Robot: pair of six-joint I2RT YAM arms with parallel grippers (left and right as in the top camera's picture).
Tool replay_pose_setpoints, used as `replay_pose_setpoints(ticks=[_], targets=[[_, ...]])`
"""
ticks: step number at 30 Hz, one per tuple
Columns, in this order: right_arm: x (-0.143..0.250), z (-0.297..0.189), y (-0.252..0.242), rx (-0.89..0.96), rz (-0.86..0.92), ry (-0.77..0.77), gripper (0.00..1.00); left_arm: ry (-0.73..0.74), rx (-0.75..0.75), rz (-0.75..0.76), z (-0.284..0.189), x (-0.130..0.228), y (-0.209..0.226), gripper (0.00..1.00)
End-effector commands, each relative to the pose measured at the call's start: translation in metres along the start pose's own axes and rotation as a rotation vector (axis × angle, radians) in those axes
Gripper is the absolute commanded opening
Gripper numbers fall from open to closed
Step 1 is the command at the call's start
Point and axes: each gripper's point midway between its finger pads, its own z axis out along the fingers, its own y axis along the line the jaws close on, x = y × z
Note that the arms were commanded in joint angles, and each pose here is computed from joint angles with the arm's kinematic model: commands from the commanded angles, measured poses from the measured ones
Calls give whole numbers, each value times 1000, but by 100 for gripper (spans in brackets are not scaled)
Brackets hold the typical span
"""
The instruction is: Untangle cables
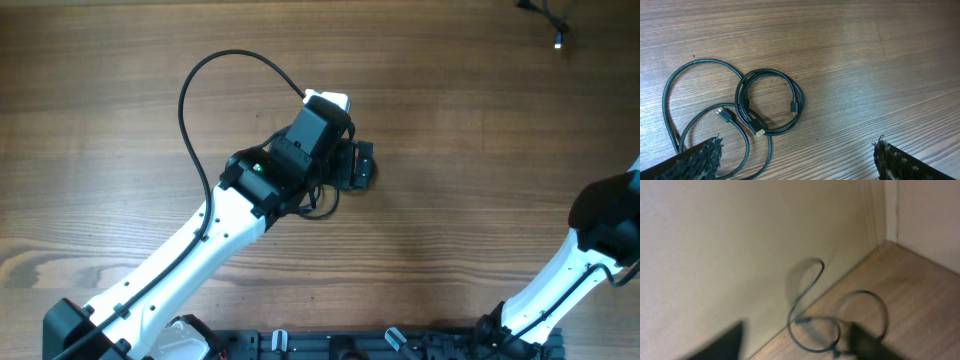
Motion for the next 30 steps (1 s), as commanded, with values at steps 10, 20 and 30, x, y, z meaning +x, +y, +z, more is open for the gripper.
replay_pose_setpoints(ticks=[10, 20, 30], targets=[[170, 16, -20, -92, -14, 631, 100, -1, -11, 0, 3, -1, 2, 100], [187, -108, 61, -340, -41, 860, 100, 106, -189, -401, -8, 7, 111, 100], [181, -285, 138, -425, -383, 738, 100, 147, -269, -532, -19, 19, 151, 100]])
